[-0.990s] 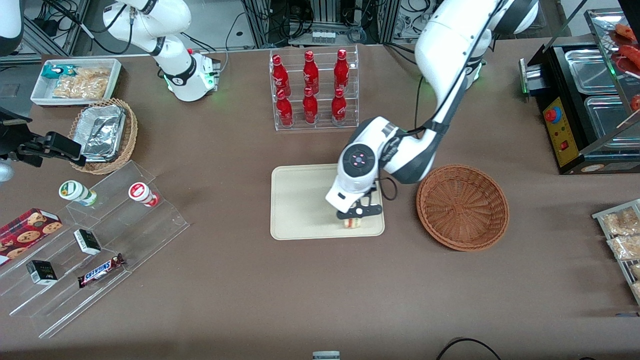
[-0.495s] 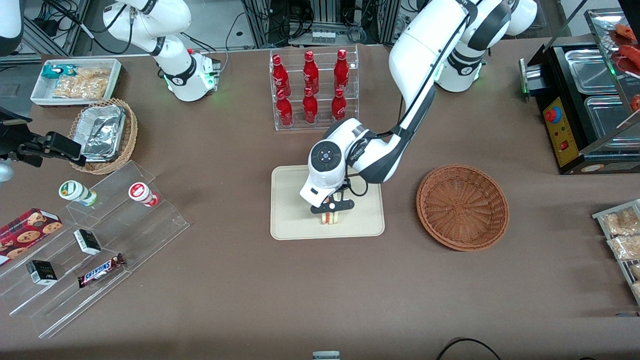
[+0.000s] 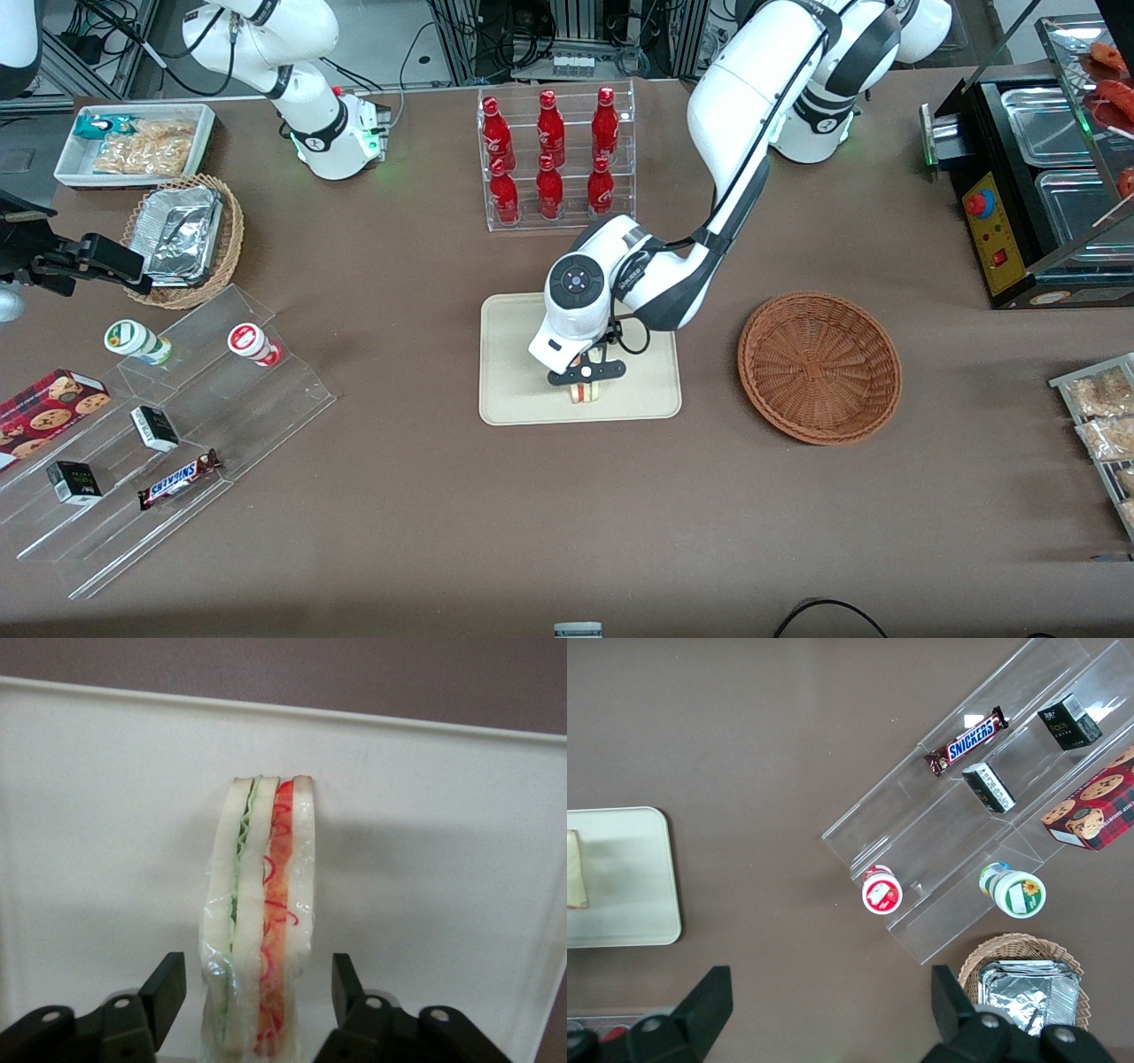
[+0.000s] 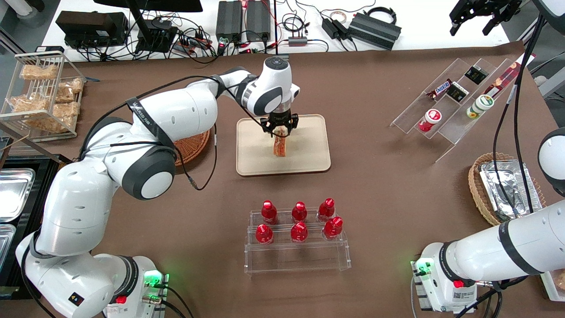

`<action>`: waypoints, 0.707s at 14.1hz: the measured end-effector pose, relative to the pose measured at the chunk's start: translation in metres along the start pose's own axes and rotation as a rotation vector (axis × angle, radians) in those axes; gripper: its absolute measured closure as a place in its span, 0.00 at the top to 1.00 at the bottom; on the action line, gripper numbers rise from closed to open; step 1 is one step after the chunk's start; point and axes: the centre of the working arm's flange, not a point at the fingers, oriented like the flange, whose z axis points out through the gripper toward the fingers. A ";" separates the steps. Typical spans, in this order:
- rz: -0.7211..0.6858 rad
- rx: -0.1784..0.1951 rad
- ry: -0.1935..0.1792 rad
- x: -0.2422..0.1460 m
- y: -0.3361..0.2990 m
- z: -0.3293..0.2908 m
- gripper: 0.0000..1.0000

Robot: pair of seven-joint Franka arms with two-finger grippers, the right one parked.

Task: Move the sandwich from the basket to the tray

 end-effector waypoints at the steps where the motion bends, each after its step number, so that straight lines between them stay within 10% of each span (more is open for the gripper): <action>1: -0.007 0.007 0.007 0.004 -0.004 -0.013 0.88; 10: -0.101 0.164 -0.008 0.065 -0.133 -0.118 1.00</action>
